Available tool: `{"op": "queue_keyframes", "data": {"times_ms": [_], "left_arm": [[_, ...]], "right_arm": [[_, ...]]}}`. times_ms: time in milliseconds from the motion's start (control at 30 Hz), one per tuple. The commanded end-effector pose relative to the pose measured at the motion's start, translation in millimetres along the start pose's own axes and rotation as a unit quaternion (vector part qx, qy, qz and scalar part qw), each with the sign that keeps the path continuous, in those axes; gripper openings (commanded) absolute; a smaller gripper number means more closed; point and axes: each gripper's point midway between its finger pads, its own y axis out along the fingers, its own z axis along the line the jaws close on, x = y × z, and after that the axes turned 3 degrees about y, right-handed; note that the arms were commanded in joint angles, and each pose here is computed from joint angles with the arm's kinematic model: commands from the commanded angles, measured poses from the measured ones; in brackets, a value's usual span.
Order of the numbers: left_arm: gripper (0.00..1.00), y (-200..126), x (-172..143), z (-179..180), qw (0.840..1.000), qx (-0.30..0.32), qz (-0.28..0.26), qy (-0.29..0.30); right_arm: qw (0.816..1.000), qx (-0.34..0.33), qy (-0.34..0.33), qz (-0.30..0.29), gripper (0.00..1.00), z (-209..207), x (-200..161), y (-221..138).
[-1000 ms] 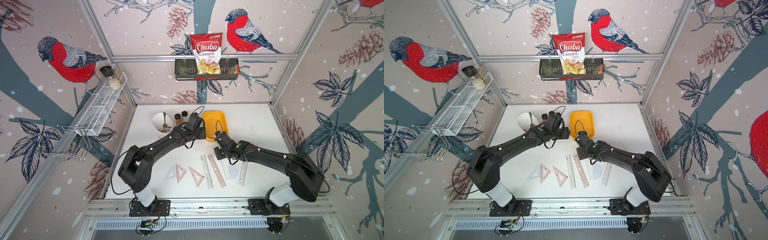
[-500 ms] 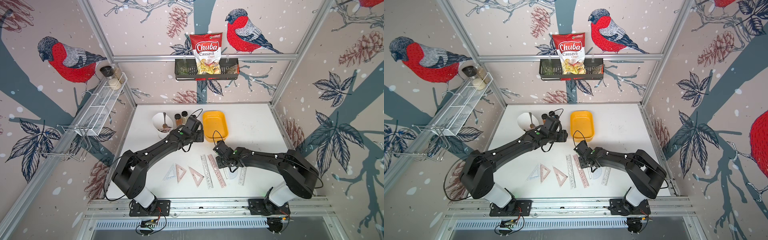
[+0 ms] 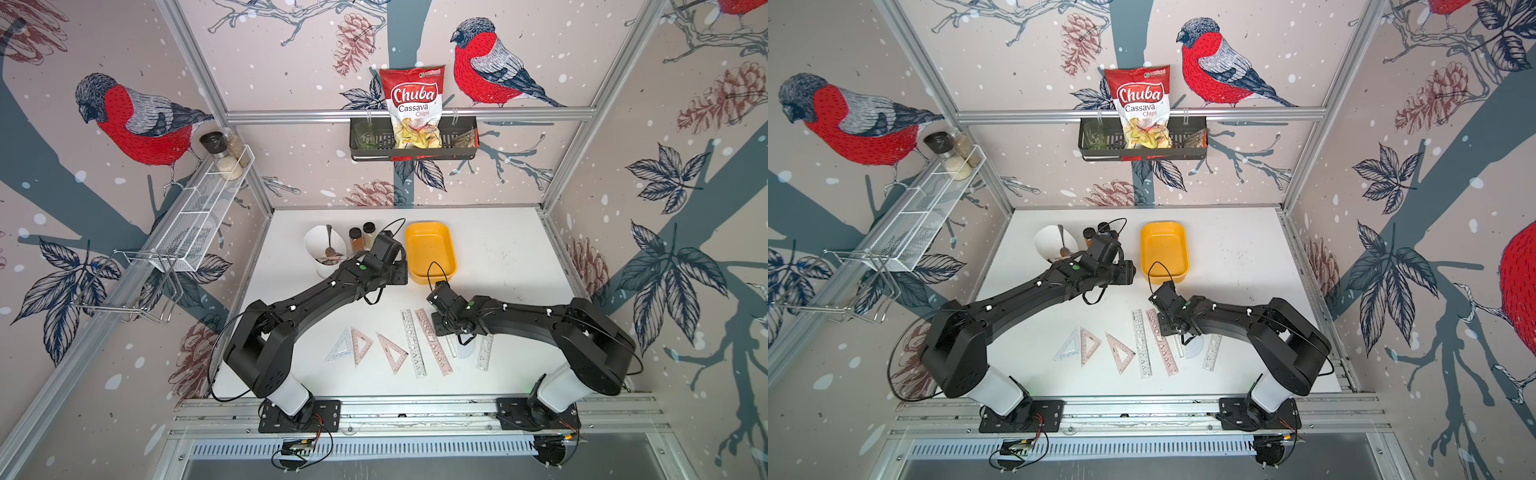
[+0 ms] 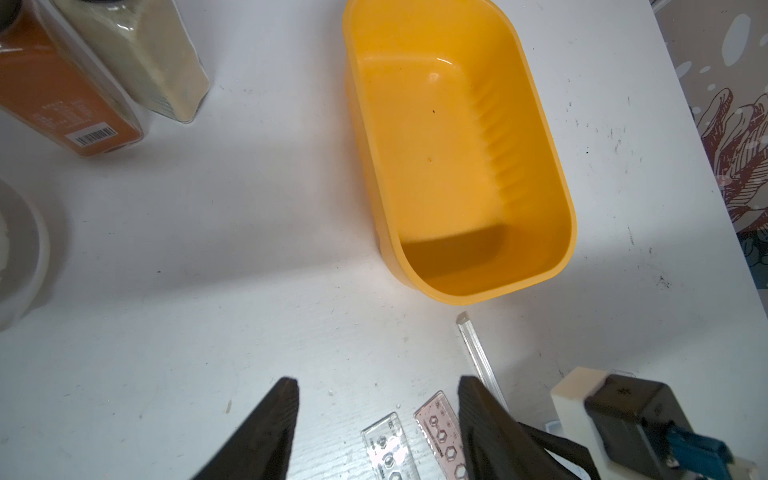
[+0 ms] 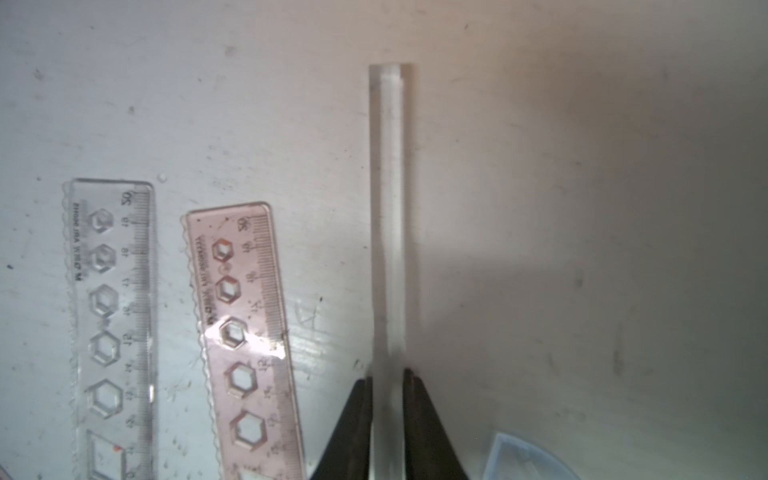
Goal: Put the scattered rulers into the storage box
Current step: Pick up the ruler from the center of the board.
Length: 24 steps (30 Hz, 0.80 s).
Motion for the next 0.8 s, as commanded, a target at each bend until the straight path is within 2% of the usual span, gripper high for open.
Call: {"op": "queue_keyframes", "data": {"times_ms": [0, 400, 767], "left_arm": [[0.66, -3, 7, -2, 1.000, -0.003, -0.015, 0.006], [0.67, -6, 8, -2, 1.000, -0.003, -0.021, 0.006], [0.68, -16, 12, -5, 0.999, -0.016, -0.035, -0.001]], "right_arm": [[1.000, -0.014, 0.006, 0.014, 0.17, -8, -9, 4], [0.999, -0.018, 0.024, 0.017, 0.14, -13, -14, 5], [0.999, 0.007, 0.045, -0.011, 0.11, -3, 6, -16]]}}
